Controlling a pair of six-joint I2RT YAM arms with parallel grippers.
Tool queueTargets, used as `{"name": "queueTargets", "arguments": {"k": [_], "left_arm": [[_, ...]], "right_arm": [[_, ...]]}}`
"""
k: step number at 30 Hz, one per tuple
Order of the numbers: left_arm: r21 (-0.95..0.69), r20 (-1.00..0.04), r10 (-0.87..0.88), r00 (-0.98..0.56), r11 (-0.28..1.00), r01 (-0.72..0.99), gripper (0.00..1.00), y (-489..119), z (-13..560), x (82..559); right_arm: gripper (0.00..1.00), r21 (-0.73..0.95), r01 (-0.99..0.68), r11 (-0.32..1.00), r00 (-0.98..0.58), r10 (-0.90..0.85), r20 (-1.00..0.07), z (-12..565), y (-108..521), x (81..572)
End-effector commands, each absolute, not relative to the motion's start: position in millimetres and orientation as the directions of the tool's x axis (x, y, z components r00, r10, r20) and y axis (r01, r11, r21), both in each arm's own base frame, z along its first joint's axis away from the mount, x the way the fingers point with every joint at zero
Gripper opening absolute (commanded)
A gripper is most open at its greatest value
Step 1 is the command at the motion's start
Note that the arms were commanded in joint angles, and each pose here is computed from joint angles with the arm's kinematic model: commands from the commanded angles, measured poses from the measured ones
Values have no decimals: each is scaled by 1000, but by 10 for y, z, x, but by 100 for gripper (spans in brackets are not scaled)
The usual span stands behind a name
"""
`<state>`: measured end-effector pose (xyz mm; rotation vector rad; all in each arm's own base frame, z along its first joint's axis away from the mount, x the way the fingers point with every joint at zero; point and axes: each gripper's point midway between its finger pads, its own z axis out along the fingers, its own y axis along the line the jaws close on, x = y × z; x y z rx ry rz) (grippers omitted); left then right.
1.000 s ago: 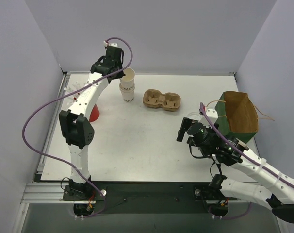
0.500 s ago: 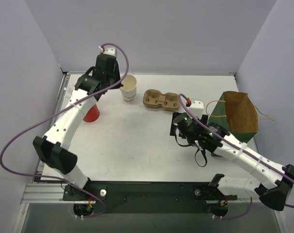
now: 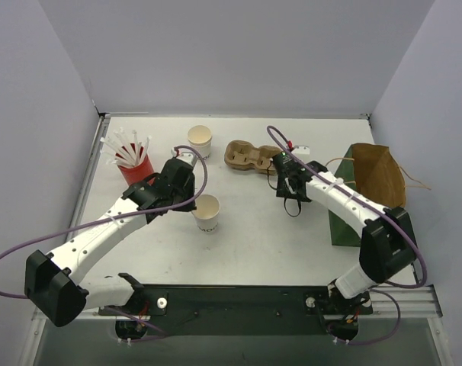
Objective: Pack the takeout coffee
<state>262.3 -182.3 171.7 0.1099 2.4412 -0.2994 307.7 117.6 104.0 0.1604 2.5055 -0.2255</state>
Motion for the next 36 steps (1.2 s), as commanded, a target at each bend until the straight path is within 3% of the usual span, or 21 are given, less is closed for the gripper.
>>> {"name": "queueTargets", "arguments": {"k": [1, 21, 36], "left_arm": [[-283, -692, -76, -718, 944, 172, 0, -1971, 1892, 2652], [-299, -707, -64, -704, 930, 215, 0, -2141, 1638, 2486], [-262, -704, -31, -710, 940, 219, 0, -2139, 1448, 2456]], "right_arm": [[42, -77, 168, 983, -805, 92, -587, 1035, 1227, 3384], [30, -74, 232, 970, -840, 162, -518, 518, 1002, 3919], [21, -100, 248, 964, -853, 168, -494, 363, 839, 4049]]}}
